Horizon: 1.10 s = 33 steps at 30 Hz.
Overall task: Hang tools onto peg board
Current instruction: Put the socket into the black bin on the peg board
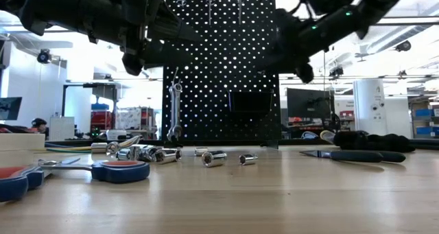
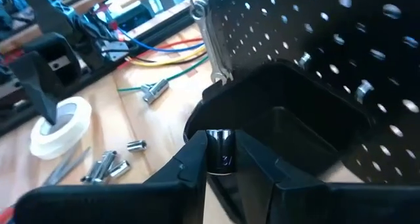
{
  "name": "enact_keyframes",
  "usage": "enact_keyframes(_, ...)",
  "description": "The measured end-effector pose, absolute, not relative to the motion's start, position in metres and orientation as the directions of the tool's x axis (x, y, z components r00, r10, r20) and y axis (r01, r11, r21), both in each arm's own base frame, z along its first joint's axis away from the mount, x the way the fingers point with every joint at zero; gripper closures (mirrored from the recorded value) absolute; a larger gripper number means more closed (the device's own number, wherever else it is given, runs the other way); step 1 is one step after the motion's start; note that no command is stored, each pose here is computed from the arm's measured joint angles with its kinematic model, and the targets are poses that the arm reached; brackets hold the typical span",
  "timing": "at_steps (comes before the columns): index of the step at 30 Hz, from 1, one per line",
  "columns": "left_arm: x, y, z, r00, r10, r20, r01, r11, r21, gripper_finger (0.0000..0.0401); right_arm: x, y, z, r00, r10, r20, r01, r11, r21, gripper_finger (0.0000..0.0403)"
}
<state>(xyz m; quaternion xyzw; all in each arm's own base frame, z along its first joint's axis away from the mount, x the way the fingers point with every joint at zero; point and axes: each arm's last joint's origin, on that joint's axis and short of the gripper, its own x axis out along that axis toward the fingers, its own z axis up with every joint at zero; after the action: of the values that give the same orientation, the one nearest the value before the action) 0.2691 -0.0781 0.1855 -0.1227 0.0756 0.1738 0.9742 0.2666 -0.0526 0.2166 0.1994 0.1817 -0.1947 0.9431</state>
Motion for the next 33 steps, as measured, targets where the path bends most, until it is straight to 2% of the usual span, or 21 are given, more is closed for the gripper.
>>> enact_keyframes(9, 0.267, -0.078, 0.179, 0.912, 0.324, -0.25, -0.379, 0.9, -0.215, 0.0131, 0.283, -0.055, 0.217, 0.839, -0.34, -0.424, 0.464, 0.855, 0.232, 0.0352)
enact_keyframes(13, 0.266, -0.077, 0.177, 0.908, 0.327, -0.261, -0.384, 0.899, -0.21, 0.0131, 0.282, -0.052, 0.217, 0.808, -0.415, -0.418, 0.515, 0.843, 0.158, 0.0313)
enact_keyframes(17, 0.267, -0.077, 0.177, 0.908, 0.329, -0.261, -0.386, 0.899, -0.209, 0.0131, 0.282, -0.049, 0.217, 0.801, -0.432, -0.415, 0.523, 0.842, 0.132, 0.0257)
enact_keyframes(23, 0.267, -0.076, 0.178, 0.906, 0.336, -0.258, -0.392, 0.896, -0.209, 0.0131, 0.281, -0.049, 0.219, 0.808, -0.427, -0.406, 0.547, 0.801, 0.245, 0.0194)
enact_keyframes(28, 0.268, -0.074, 0.178, 0.903, 0.345, -0.257, -0.4, 0.892, -0.209, 0.0131, 0.28, -0.047, 0.222, 0.821, -0.411, -0.397, 0.543, 0.777, 0.318, 0.0183)
enact_keyframes(30, 0.268, -0.074, 0.178, 0.902, 0.347, -0.257, -0.402, 0.892, -0.208, 0.0131, 0.281, -0.046, 0.225, 0.841, -0.392, -0.373, 0.53, 0.733, 0.426, 0.0185)
enact_keyframes(33, 0.268, -0.072, 0.178, 0.897, 0.362, -0.254, -0.415, 0.886, -0.205, 0.0131, 0.28, -0.044, 0.234, 0.884, -0.318, -0.343, 0.468, 0.607, 0.643, 0.0193)
